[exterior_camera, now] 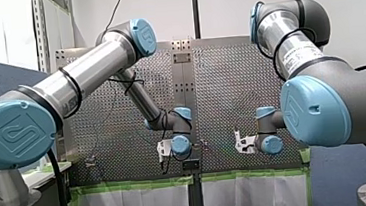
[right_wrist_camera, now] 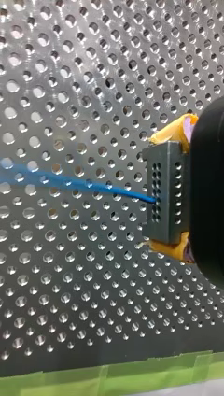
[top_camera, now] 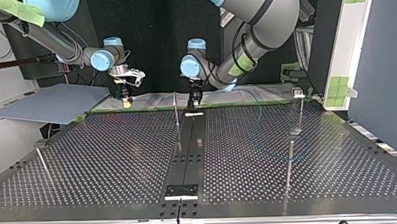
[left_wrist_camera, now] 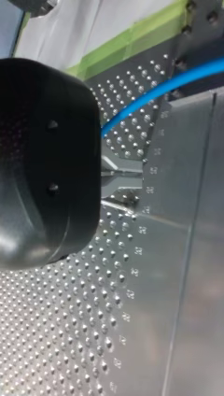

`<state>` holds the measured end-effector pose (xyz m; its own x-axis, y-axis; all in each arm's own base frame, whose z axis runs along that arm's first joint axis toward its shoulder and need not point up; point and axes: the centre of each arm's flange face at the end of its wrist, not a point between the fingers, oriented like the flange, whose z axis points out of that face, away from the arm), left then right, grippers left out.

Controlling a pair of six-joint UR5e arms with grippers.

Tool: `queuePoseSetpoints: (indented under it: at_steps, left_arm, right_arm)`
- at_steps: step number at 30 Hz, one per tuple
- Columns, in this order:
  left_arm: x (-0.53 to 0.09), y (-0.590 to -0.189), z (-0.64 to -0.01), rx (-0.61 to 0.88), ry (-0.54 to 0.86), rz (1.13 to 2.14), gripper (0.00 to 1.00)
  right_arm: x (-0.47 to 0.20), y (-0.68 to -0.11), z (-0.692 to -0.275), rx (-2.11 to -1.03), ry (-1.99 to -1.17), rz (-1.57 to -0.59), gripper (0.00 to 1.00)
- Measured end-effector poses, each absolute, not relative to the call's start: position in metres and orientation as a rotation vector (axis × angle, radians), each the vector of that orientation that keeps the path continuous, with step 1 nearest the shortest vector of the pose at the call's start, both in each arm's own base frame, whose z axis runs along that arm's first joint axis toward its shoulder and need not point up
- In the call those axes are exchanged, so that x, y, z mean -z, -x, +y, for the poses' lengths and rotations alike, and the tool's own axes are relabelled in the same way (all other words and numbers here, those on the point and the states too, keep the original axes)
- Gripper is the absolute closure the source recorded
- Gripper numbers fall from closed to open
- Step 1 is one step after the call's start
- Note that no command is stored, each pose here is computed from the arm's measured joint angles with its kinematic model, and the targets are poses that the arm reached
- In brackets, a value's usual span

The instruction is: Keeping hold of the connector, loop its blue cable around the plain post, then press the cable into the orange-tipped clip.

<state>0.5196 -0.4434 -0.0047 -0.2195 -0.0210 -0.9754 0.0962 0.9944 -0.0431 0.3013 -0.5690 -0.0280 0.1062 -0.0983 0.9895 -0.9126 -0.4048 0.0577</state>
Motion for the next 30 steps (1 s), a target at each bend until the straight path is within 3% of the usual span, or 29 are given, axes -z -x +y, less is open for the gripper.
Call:
queuePoseSetpoints:
  at_steps: [30]
  left_arm:
    - [-0.003, -0.544, -0.433, 0.122, -0.057, 1.777, 1.00]
  right_arm:
    - [0.022, -0.309, -0.580, -1.415, -1.621, -0.984, 1.00]
